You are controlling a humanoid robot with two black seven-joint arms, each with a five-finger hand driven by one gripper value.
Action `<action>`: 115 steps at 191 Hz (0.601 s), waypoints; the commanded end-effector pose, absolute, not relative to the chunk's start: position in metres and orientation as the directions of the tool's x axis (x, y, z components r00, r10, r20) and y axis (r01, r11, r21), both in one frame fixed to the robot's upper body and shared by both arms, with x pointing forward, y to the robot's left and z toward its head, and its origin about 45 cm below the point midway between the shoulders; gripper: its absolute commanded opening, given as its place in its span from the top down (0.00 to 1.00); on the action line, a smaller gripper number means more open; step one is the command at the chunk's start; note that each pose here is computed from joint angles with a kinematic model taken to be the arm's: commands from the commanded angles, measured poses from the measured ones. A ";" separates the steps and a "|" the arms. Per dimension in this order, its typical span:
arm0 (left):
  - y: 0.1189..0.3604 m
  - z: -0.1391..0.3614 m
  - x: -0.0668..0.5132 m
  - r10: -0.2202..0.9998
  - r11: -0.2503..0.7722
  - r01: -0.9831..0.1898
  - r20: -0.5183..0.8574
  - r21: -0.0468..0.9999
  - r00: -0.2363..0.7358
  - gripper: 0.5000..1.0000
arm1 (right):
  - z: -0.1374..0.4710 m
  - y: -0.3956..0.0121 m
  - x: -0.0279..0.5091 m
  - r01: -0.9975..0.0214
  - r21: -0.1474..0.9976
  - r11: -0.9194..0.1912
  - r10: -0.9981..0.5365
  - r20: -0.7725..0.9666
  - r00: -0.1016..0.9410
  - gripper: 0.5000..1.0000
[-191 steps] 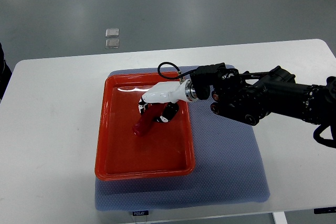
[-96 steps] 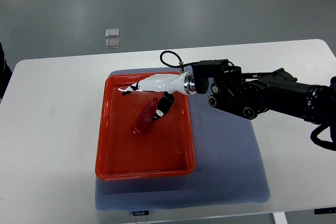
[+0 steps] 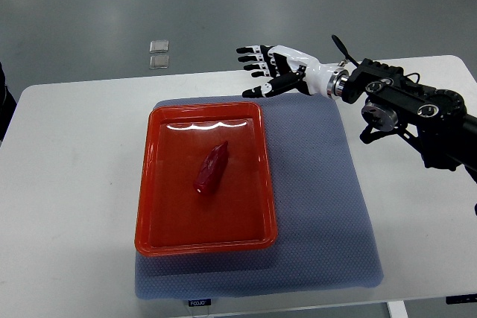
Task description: Place red pepper on red tray
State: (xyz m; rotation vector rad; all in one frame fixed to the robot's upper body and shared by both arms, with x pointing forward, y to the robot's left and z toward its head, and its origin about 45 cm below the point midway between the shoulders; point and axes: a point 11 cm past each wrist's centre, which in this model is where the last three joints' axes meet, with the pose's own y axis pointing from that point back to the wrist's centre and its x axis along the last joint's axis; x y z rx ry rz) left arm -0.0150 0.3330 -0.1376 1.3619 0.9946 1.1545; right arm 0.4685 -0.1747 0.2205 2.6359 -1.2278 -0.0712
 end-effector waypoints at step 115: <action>0.333 -0.138 -0.015 0.975 -0.111 -0.031 0.115 0.993 0.191 0.00 | 0.180 -0.242 0.463 -0.911 0.169 -0.375 -0.792 -0.569 0.220 0.17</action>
